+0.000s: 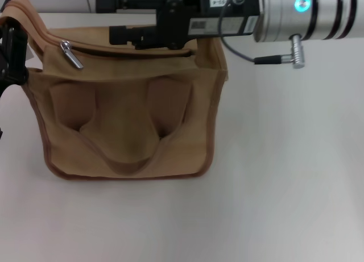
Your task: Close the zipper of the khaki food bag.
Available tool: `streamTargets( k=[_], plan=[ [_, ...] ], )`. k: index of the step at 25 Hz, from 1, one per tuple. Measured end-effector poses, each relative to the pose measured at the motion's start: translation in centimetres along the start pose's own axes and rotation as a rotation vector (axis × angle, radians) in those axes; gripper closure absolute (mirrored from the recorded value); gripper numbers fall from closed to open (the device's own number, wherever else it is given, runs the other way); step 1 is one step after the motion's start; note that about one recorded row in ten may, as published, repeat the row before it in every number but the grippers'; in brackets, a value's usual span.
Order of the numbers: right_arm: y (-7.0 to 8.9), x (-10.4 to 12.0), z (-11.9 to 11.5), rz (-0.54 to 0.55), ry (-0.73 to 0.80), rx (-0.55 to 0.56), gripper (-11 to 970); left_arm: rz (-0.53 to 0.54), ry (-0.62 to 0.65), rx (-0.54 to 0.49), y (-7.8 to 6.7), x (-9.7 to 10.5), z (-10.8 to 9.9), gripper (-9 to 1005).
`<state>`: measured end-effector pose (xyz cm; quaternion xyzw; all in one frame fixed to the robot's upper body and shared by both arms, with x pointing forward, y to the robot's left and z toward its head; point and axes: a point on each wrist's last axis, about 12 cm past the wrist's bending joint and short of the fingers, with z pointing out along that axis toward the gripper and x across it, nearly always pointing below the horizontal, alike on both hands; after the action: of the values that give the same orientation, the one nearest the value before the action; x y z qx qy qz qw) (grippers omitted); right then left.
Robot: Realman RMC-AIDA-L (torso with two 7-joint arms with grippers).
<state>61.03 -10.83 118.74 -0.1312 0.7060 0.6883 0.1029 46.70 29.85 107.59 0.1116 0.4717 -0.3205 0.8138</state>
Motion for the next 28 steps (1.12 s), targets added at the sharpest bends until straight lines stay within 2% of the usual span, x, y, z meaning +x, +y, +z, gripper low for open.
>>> streamTargets(
  k=[5,8,28],
  plan=[
    [0.3,0.1,1.5,-0.058,0.022,-0.009,227,-0.004,-0.007,0.008,0.0,0.0,0.3,960],
    [0.1,0.3,2.5,-0.091,0.065,0.033,227,-0.007,-0.011,0.012,-0.1,0.0,0.4,960],
    [-0.8,0.2,2.9,-0.178,0.043,0.096,229,-0.035,-0.037,0.04,-0.3,0.0,1.1,956]
  ],
)
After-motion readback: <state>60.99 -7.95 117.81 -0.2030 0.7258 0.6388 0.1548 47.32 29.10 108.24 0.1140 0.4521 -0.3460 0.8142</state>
